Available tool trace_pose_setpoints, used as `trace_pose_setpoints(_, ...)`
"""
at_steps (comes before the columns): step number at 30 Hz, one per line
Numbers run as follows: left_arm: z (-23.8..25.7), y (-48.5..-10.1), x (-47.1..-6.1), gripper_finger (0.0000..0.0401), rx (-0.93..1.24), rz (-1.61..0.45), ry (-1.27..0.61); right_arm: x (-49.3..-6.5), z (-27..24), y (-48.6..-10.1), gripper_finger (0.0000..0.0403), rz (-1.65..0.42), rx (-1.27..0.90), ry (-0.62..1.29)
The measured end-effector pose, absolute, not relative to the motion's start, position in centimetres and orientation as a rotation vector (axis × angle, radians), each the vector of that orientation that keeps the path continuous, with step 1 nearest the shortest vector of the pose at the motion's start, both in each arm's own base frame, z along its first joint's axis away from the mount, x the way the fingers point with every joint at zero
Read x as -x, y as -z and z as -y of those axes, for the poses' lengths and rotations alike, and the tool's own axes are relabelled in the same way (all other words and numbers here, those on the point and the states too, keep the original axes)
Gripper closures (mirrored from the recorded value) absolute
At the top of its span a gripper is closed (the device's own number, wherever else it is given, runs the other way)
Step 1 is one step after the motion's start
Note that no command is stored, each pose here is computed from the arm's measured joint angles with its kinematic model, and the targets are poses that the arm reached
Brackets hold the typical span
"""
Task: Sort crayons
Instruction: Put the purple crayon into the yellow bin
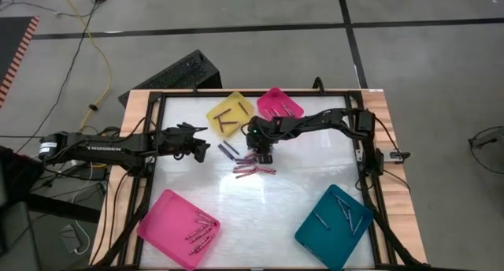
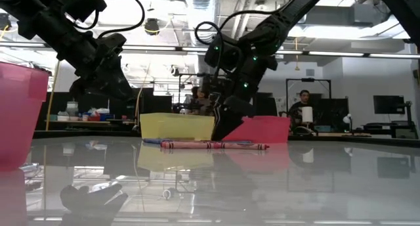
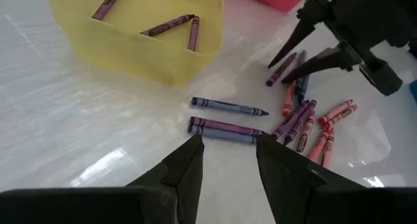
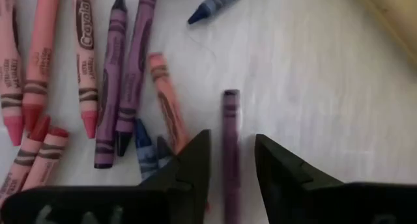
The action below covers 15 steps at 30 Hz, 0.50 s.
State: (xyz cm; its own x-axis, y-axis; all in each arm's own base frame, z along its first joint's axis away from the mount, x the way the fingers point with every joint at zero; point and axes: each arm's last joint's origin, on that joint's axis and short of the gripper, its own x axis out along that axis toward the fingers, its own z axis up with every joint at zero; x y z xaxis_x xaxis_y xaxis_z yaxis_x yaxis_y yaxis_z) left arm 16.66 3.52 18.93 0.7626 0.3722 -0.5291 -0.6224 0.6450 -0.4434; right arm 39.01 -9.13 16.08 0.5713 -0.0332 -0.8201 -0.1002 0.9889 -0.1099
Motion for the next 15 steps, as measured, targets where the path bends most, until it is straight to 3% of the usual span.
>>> trace_pose_setpoints(8, -3.53, -18.93, -16.66, 0.0268, 0.653, -0.414, -0.586, -38.64, 9.19, -15.6, 0.0279, -0.991, 0.119, 0.035)
trace_pose_setpoints(15, -3.53, -18.93, -16.66, 0.0268, 0.653, -0.414, -0.586, -38.58, 9.29, -15.57, 0.0315, -1.001, 0.09, 0.099)
